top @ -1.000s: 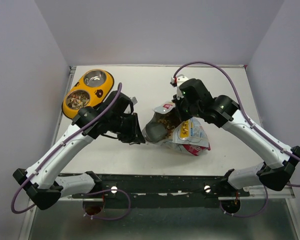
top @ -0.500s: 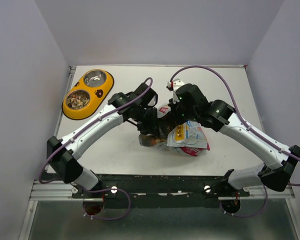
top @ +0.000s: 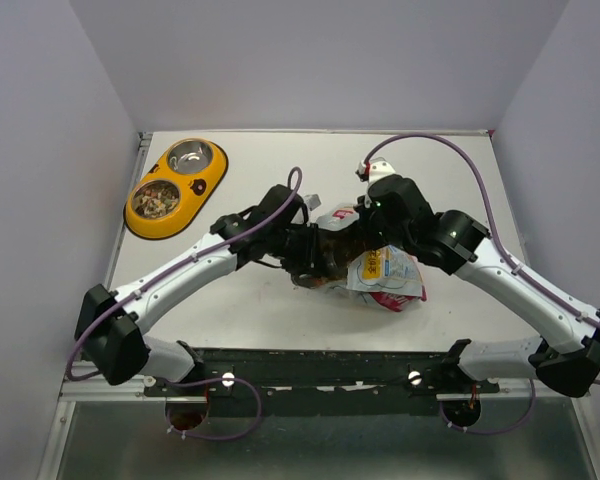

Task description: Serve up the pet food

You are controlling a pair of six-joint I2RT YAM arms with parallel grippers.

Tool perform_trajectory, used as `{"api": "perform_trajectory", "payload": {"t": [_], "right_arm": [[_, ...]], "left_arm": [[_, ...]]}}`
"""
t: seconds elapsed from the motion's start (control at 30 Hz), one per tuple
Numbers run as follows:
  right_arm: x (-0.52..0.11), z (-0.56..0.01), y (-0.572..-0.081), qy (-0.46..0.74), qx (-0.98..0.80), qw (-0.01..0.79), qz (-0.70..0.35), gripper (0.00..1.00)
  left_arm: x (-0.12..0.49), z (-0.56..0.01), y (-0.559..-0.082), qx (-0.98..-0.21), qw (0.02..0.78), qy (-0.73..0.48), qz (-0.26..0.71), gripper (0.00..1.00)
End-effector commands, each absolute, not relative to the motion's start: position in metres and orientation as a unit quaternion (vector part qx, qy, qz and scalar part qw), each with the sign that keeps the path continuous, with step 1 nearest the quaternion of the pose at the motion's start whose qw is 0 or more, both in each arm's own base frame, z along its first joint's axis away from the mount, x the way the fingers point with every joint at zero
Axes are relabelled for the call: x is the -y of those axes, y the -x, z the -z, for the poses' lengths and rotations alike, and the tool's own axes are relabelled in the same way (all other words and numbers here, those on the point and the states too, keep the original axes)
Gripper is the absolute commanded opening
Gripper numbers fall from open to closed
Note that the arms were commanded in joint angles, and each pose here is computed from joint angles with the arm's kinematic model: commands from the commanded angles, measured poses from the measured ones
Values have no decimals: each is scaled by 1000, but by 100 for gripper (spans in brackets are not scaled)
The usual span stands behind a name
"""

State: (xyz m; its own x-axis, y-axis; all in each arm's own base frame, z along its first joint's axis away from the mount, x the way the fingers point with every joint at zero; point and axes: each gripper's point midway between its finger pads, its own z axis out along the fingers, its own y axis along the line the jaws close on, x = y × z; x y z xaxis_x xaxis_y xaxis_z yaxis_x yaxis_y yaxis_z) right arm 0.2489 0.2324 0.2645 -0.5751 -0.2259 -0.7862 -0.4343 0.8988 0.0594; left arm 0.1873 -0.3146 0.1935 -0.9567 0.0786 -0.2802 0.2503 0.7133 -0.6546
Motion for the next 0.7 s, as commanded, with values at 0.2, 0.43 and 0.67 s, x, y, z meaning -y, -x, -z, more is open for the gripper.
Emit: {"api": "perform_trajectory", "payload": {"t": [0.2,0.43,0.67], "right_arm": [[-204,-293,-255,132,-863,478,-94,1],[-205,-292,-253,132,-866,473,-97,1],[-208,-298,-254,134,-863,476,-105,1]], "left_arm": [[300,-243,-147,-837,191,-139,493,0],[280,-252,-135,-826,214,-119,507,0],[275,-257,-131,-796,214,-81,561,0]]}}
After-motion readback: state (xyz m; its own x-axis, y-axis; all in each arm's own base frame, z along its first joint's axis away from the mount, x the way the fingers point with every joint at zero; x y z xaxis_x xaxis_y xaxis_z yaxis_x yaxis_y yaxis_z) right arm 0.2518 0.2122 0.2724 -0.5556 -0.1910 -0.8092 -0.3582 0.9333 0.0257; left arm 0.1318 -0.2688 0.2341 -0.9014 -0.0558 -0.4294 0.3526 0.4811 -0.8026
